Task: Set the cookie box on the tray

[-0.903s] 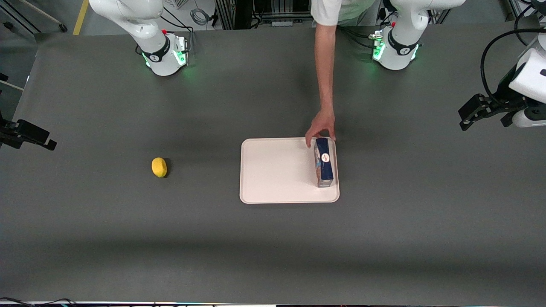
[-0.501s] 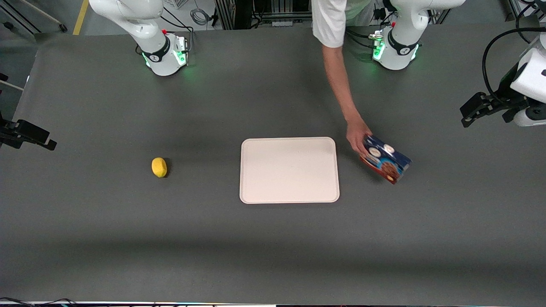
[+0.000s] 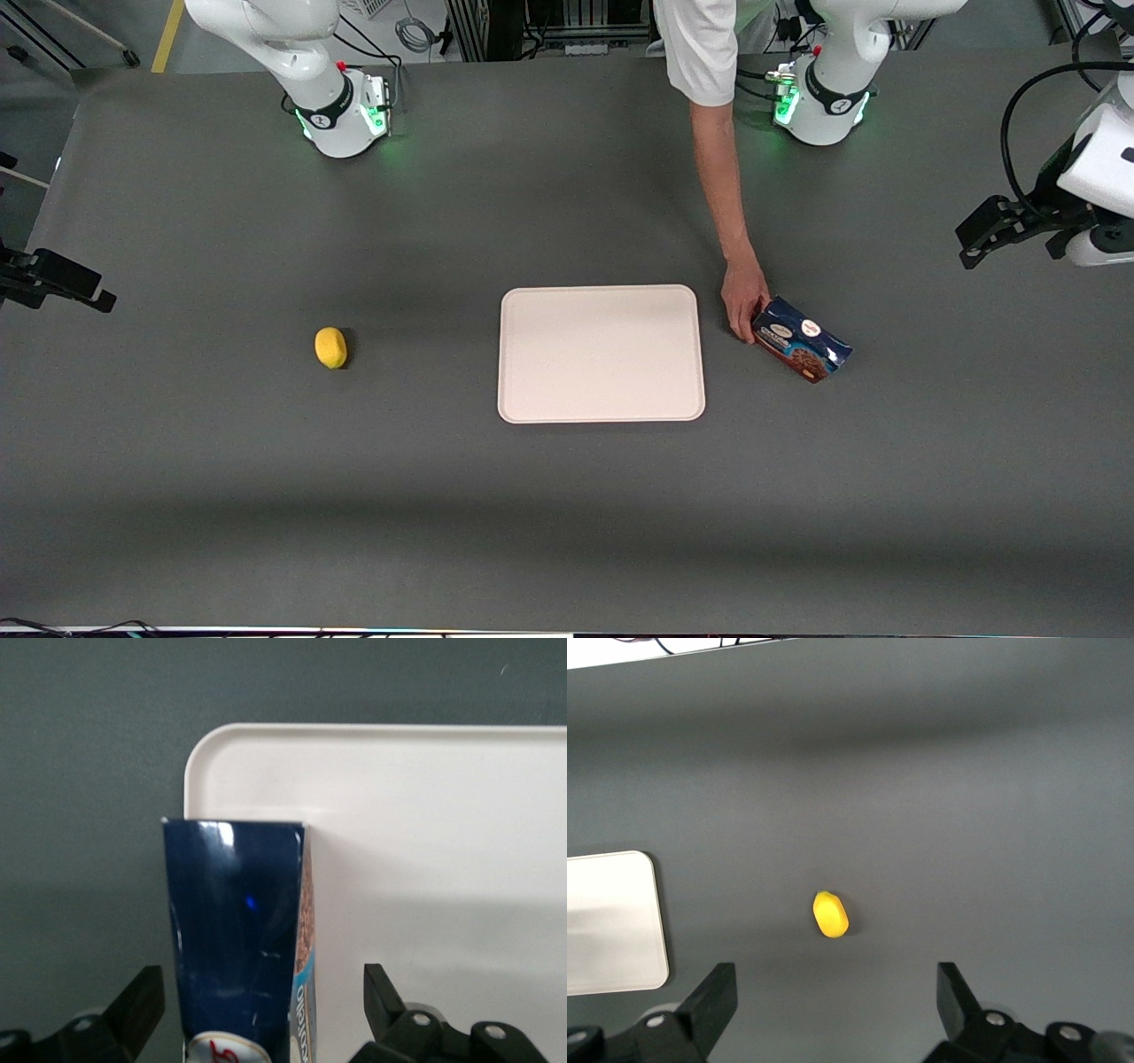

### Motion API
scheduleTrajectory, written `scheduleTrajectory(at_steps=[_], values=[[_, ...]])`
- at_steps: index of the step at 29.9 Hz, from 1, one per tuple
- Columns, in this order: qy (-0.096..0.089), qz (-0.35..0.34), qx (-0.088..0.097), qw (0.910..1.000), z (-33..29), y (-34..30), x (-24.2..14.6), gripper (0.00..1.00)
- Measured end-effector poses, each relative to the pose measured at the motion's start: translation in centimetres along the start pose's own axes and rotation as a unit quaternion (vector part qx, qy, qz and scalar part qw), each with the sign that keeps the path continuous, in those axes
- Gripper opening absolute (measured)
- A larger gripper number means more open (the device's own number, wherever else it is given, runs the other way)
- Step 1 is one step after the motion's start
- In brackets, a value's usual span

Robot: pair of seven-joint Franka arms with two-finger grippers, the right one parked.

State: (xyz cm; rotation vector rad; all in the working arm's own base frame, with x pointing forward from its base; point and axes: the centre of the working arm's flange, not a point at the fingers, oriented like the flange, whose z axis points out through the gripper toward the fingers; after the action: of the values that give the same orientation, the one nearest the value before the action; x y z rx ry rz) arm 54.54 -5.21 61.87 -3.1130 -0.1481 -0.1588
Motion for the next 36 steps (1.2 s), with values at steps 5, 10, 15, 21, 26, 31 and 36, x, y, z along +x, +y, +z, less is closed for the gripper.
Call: scheduleTrajectory(at_steps=[5,10,15,21,26,31,36], values=[[0.000,0.000,0.000,1.0000,0.0,0.0,0.0,1.00],[0.000,0.000,0.000,1.0000,0.0,0.0,0.0,1.00],[-0.001,0.000,0.000,1.0000,0.0,0.0,0.0,1.00],[-0.009,0.000,0.000,1.0000,0.1,0.0,-0.2,1.00],[-0.013,0.000,-0.001,0.9999,0.2,0.1,-0.3,1.00],[-0.035,0.002,-0.008,0.9993,0.8,0.6,-0.6,1.00],[-0.054,0.008,-0.009,0.9985,1.4,1.1,-1.0,1.00]])
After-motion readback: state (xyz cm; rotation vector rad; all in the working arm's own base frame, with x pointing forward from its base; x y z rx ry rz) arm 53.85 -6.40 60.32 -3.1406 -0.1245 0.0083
